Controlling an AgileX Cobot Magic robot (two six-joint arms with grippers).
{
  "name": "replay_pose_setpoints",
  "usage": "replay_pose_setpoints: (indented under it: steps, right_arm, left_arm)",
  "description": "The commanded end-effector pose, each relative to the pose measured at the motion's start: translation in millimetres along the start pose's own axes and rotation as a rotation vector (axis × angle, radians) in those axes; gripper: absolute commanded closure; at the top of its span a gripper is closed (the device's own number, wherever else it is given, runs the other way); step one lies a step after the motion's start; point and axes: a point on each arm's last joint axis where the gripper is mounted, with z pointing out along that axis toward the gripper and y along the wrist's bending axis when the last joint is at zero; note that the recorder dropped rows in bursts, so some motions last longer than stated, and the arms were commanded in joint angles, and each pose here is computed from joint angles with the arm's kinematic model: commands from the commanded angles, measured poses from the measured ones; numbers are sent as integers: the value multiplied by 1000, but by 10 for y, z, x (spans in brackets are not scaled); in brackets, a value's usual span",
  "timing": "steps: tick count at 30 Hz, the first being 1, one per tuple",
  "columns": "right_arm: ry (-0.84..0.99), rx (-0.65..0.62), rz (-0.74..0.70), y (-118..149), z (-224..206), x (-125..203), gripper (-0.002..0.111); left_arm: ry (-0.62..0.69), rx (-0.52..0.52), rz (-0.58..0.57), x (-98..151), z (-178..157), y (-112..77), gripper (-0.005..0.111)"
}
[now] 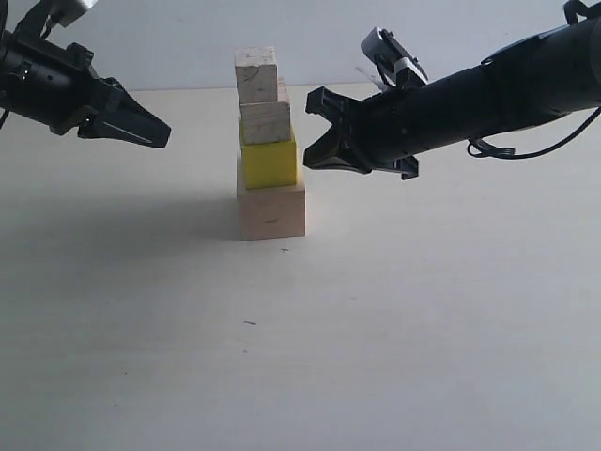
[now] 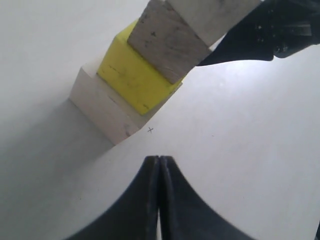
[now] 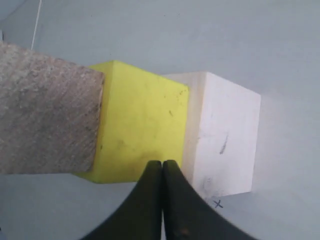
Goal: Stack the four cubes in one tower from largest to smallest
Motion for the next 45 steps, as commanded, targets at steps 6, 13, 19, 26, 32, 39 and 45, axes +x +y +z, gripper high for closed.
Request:
replay_pose_setpoints:
  steps: [6, 13, 19, 26, 32, 39, 45]
  right_arm:
    - [-6, -18, 9, 10, -10, -27, 108]
    - [-2, -35, 13, 24, -10, -23, 108]
    - [2, -56, 5, 44, -11, -19, 108]
    - [-15, -78, 11, 64, -13, -35, 108]
    - [-14, -77, 9, 63, -13, -34, 108]
    - [-4, -88, 7, 73, -13, -25, 108]
    - [0, -93, 7, 77, -14, -21, 108]
  left_arm:
    - [-10, -13, 7, -7, -14, 4, 107]
    - [-10, -13, 8, -7, -14, 4, 107]
    - [-10, -13, 11, -7, -14, 4, 107]
    - [-12, -13, 14, -8, -14, 3, 107]
    - [-12, -13, 14, -8, -14, 3, 107]
    - [-13, -16, 14, -10, -14, 6, 107]
    - [-15, -20, 14, -11, -14, 9, 107]
